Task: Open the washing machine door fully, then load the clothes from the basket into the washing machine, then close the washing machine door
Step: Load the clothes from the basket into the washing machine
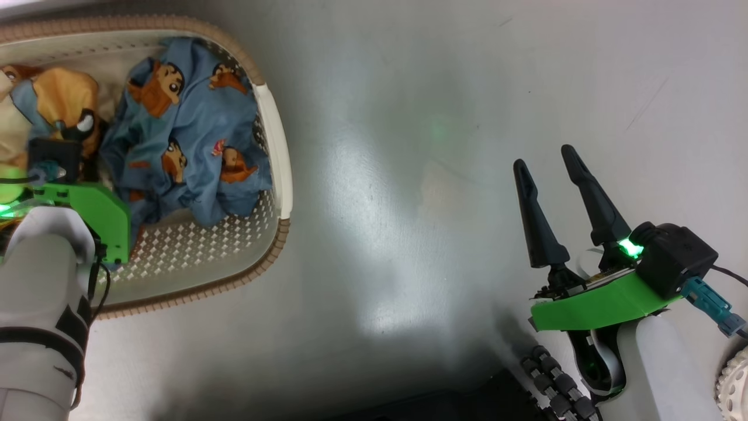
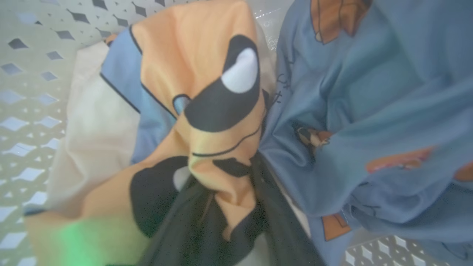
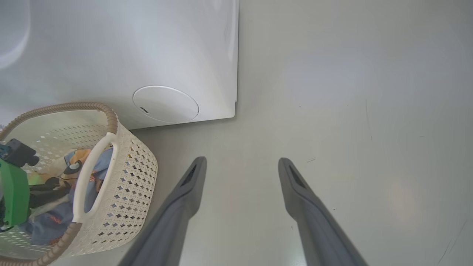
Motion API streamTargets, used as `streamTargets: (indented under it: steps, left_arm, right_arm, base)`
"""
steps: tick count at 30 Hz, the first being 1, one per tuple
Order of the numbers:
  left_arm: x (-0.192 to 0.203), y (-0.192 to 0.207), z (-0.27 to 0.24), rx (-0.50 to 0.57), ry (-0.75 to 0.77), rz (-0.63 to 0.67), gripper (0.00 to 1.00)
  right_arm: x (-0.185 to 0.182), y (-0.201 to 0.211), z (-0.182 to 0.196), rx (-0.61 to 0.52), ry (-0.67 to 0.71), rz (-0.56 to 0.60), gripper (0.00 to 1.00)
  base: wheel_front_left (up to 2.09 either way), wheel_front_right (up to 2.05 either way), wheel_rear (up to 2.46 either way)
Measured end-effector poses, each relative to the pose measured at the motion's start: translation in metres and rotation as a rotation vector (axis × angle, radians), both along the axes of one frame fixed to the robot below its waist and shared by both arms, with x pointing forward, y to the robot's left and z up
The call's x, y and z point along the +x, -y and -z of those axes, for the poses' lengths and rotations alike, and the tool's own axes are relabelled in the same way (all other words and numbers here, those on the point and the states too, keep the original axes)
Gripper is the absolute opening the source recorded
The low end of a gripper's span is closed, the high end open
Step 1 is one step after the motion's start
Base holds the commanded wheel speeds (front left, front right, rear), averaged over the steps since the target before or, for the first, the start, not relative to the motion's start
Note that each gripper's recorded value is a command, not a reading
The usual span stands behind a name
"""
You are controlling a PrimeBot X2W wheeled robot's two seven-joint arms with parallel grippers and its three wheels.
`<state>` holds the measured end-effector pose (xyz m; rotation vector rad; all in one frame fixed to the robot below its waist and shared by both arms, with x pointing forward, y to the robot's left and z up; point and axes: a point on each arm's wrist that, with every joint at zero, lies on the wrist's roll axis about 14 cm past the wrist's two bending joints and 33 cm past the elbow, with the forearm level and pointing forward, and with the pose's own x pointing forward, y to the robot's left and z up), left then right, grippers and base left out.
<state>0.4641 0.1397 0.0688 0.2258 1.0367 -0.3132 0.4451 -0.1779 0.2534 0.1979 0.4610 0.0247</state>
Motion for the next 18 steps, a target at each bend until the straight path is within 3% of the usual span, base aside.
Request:
streamTargets:
  steps: [18]
  left_arm:
    - [0.021, -0.003, -0.069, -0.081, 0.140, -0.086, 0.00]
  right_arm:
    - [0.020, 0.004, -0.057, -0.010, 0.142, 0.013, 1.00]
  base:
    - [0.00, 0.00, 0.00]
